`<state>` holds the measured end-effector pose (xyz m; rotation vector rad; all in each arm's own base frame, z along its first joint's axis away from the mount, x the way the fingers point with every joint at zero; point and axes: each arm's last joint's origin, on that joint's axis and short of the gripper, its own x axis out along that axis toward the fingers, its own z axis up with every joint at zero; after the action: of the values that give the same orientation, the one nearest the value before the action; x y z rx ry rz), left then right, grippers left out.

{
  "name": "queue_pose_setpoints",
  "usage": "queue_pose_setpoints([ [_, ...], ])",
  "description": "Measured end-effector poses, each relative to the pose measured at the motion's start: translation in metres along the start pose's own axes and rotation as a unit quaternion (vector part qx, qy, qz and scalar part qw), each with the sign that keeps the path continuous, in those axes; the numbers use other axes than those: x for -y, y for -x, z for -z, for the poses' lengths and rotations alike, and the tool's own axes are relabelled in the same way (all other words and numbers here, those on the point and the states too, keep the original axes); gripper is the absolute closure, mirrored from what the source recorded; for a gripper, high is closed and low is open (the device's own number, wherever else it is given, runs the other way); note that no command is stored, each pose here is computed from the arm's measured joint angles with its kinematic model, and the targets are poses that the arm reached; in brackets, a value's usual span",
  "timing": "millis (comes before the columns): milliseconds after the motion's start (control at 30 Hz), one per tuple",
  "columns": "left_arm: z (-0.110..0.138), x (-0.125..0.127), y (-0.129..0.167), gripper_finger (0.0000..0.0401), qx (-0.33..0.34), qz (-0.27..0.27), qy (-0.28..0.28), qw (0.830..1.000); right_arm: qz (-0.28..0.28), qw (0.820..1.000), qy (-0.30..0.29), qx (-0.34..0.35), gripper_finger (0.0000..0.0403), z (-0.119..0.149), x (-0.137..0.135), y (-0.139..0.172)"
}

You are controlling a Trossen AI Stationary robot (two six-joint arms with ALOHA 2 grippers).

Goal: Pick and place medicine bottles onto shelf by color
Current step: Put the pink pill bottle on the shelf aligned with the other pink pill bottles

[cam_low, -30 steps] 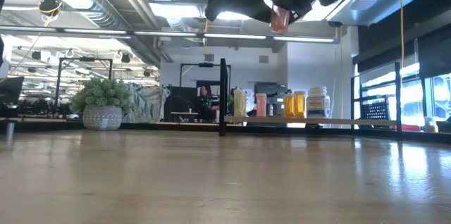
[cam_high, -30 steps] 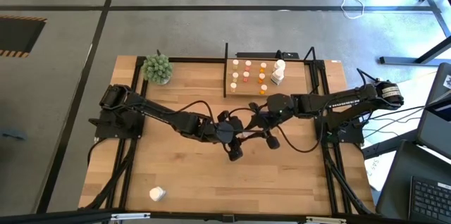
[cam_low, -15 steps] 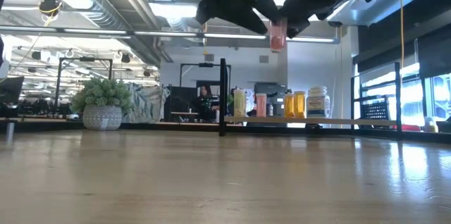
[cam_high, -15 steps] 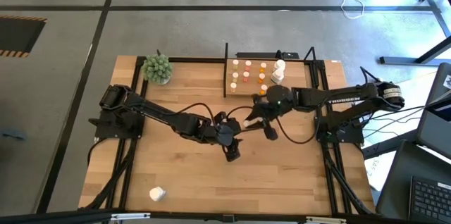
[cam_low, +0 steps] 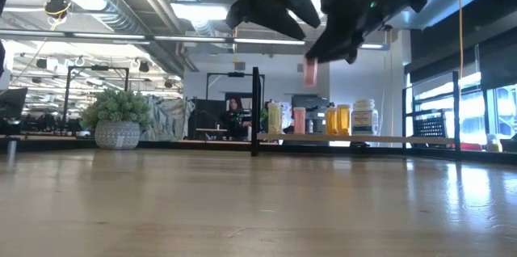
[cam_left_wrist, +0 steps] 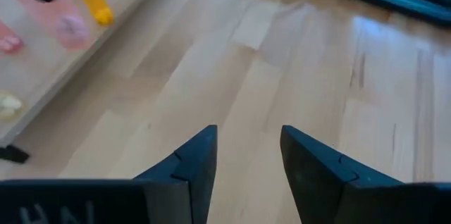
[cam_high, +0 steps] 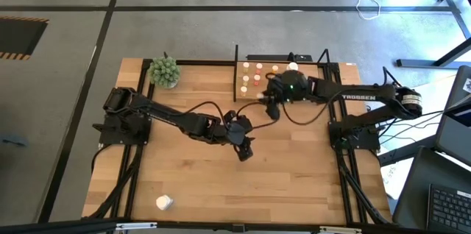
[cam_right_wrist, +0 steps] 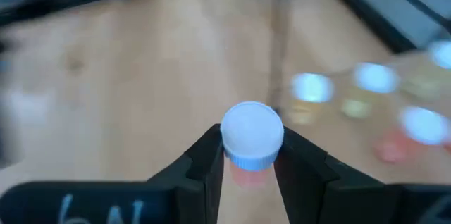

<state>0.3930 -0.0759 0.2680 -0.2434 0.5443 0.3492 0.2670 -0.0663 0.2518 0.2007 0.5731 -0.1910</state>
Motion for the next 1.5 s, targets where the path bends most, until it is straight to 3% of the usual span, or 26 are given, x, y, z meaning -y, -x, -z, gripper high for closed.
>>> queue_pose_setpoints([
  [200, -0.013, -0.005, 0.010, 0.0251, 0.024, 0.005, 0.015, 1.000, 0.055, 0.997, -0.055, -0.019, 0.0293, 0.006, 0.030, -0.015],
  [533, -0.018, -0.004, 0.019, 0.0251, 0.036, 0.010, 0.023, 0.999, 0.089, 0.992, -0.075, -0.050, 0.0293, 0.024, 0.055, -0.053],
  [867, -0.017, -0.003, 0.019, 0.0251, 0.036, 0.012, 0.023, 0.999, 0.132, 0.988, -0.072, -0.037, 0.0293, 0.024, 0.060, -0.058],
  [1500, -0.017, -0.003, 0.019, 0.0251, 0.035, 0.012, 0.023, 0.999, 0.133, 0.987, -0.072, -0.049, 0.0292, 0.031, 0.063, -0.071],
])
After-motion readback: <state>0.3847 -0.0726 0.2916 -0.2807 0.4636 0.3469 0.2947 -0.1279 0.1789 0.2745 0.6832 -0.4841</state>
